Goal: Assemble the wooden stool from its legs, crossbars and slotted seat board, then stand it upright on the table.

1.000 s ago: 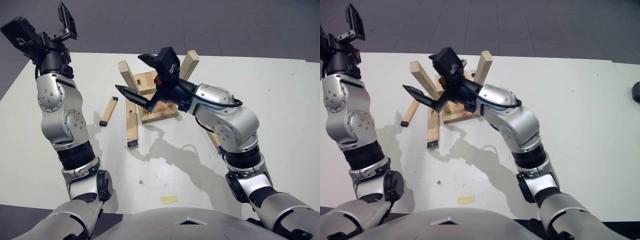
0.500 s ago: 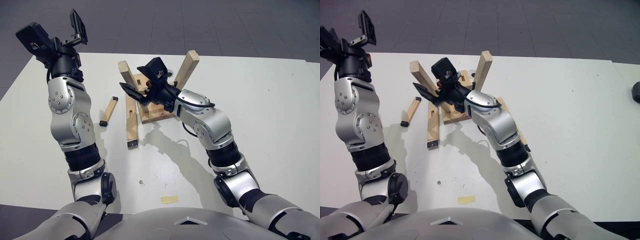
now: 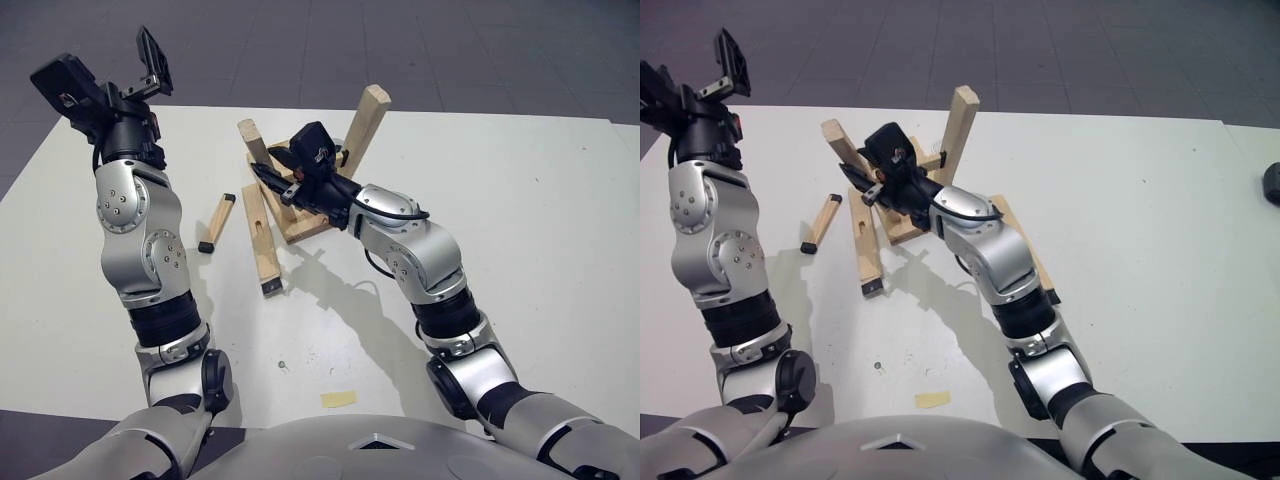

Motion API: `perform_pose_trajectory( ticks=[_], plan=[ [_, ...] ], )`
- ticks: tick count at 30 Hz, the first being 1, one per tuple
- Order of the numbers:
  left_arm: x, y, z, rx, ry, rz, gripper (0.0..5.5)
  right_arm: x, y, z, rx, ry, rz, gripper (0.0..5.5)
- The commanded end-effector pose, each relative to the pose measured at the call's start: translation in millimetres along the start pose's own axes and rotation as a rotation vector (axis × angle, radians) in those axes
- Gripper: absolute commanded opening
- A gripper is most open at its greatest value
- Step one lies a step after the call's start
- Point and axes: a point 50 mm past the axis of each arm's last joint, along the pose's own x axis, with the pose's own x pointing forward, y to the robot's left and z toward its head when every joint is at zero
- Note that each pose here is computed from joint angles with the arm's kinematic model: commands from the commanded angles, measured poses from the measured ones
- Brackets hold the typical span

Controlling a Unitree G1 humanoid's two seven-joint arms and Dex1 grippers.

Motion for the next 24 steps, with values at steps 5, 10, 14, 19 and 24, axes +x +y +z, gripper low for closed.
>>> perform_pose_trajectory(
  ticks=[5,10,14,19,24],
  plan=[
    [0,1,-1,0.005,0.014,0.000,5.40,-11,-13,-10,0.020,0.058,0.026,1.09],
    [1,0,-3,0.007,0.023,-0.006,5.40,-27,-35,-9,-0.057,0.098,0.075,1.04],
    [0,0,-3,0.009,0.027,-0.003,5.40,-41,-54,-7,-0.169,0.153,0.155,1.00],
    [0,0,-4,0.012,0.039,-0.008,5.40,-67,-86,1,-0.278,0.226,0.212,0.97],
    [0,1,-5,0.018,0.046,-0.008,5.40,-95,-113,3,-0.320,0.308,0.229,0.97]
  ],
)
